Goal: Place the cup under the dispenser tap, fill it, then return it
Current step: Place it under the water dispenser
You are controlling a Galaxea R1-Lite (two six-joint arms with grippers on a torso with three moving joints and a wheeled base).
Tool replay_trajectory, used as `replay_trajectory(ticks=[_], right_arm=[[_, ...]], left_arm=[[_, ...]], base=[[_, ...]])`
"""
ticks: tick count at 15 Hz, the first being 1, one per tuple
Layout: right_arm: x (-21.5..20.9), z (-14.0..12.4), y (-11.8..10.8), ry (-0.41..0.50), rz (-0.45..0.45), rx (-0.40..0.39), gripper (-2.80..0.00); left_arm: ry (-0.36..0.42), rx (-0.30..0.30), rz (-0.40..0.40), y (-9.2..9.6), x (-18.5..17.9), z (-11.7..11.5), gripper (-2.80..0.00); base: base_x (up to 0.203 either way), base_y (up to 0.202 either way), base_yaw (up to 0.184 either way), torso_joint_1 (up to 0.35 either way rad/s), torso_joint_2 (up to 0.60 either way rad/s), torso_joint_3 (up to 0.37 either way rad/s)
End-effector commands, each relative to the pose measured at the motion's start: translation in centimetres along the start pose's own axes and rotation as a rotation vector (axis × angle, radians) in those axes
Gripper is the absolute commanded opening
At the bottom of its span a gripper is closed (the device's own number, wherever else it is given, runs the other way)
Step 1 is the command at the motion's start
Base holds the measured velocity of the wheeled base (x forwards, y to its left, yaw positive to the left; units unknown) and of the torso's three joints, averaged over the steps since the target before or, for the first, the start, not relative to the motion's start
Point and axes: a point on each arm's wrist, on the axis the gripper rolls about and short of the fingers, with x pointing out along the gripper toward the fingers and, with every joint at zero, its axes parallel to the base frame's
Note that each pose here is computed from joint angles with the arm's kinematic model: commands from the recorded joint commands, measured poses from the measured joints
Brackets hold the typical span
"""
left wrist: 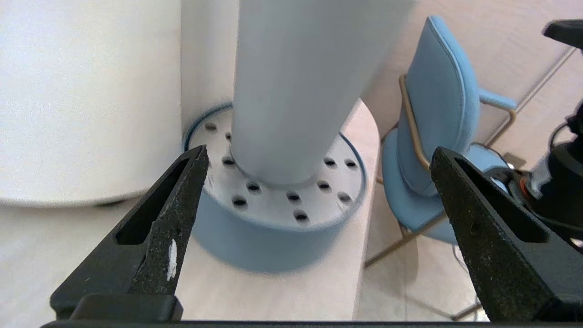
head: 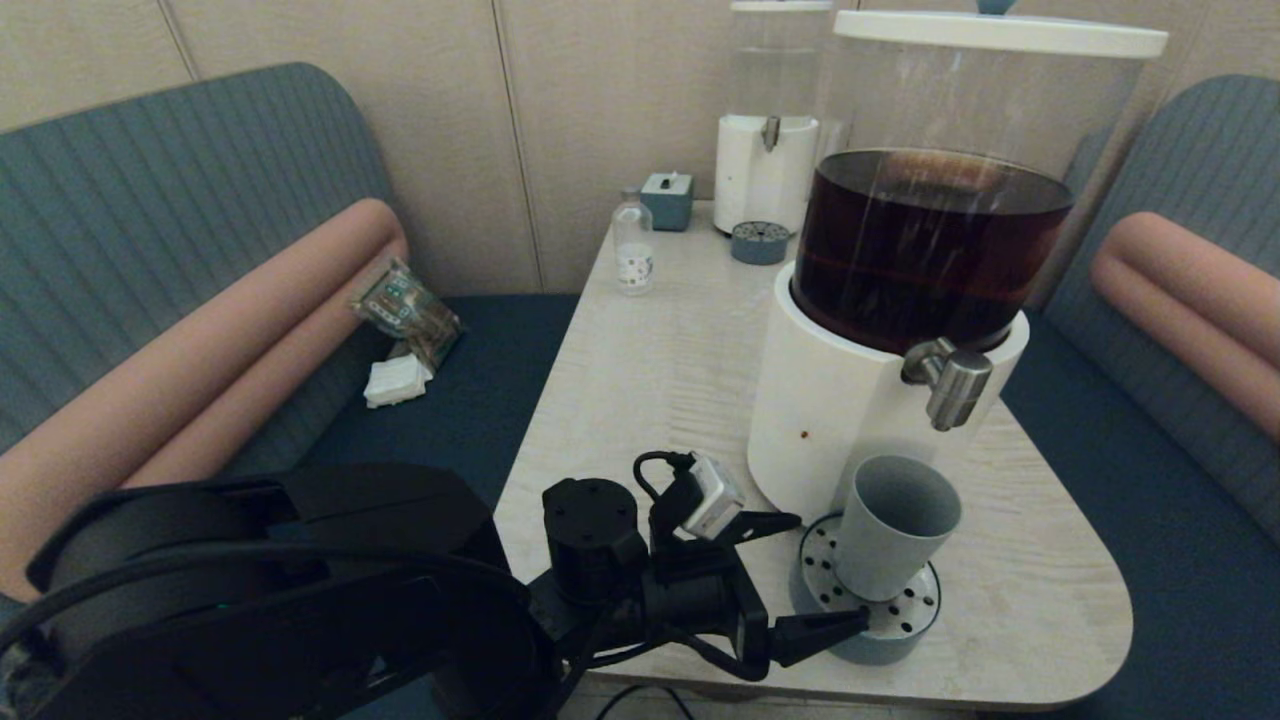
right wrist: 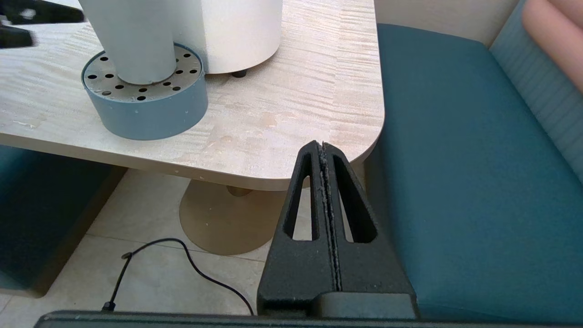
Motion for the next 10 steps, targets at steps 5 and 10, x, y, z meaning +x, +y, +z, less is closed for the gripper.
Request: replay_trajectory(ticks=[5,10], right_arm=[[0.0,0.0,0.0,0.001,0.000,-0.001,-2.80],[0.0,0.0,0.0,-0.001,0.000,-0.001,-2.80]], left_arm=[[0.013,-0.007,0.015,-2.0,-3.3,2.1,0.00],[0.025,-0.019,0.030,-2.5,-3.8,2.0,-2.80]], base=[[0.000,0.000,0.000,0.000,0.00,0.000],[0.000,0.000,0.000,0.000,0.00,0.000]])
